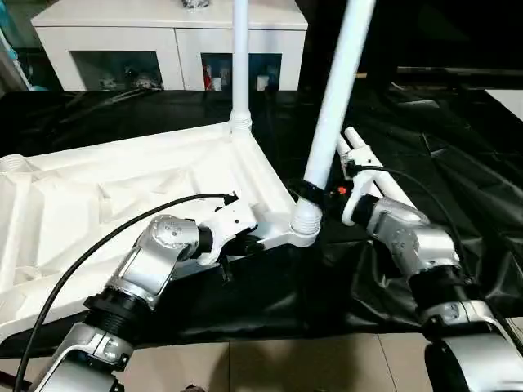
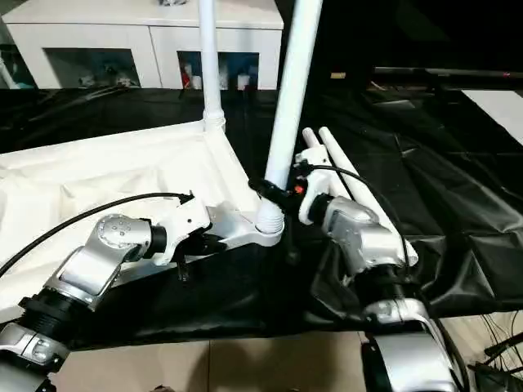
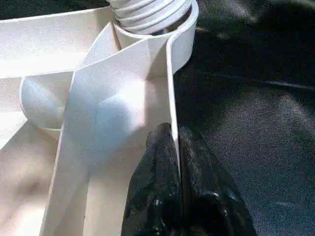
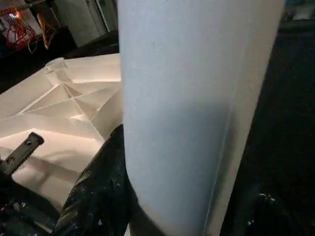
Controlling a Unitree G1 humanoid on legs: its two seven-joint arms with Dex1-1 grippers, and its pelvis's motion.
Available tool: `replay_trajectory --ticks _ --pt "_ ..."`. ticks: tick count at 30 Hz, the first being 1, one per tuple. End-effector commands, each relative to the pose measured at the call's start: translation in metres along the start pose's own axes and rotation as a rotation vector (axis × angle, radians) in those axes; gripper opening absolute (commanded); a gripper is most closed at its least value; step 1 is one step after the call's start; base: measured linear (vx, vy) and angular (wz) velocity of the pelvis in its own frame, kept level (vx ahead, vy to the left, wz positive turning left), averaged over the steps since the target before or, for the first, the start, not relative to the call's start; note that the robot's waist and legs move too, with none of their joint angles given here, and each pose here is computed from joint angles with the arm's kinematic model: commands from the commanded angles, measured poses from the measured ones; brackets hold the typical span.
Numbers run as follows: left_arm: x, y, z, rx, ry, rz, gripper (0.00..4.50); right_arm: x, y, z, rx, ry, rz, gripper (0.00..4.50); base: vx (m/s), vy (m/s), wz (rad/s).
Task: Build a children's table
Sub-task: Insert table leg to table base
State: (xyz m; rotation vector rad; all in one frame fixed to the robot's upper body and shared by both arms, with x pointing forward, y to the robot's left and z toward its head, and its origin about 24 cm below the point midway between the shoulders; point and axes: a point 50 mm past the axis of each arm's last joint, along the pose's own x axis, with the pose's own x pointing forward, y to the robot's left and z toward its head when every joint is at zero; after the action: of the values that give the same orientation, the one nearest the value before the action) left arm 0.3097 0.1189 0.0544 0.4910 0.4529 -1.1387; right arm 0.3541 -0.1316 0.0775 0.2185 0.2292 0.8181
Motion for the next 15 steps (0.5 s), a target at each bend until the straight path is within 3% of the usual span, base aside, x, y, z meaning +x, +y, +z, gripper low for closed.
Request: replay_trajectory --ticks 1,8,15 --pt "0.003 -0.008 -0.008 -0.005 0.022 -0.049 0.0 -0.002 -0.005 0.005 -0.036 -0.003 -0.02 1.85 0.0 0.0 0.0" --pt "0.001 -0.004 -0.009 -0.01 0.027 -0.025 0.0 -0.007 -0.008 0.0 -0.018 -0.019 -0.035 1.85 0.0 0.0 0.0" --pt "0.002 -0.001 -0.008 -0.035 0.02 -0.003 0.0 -0.012 -0.005 -0.021 0.03 -0.032 -0.049 1.85 0.0 0.0 0.0"
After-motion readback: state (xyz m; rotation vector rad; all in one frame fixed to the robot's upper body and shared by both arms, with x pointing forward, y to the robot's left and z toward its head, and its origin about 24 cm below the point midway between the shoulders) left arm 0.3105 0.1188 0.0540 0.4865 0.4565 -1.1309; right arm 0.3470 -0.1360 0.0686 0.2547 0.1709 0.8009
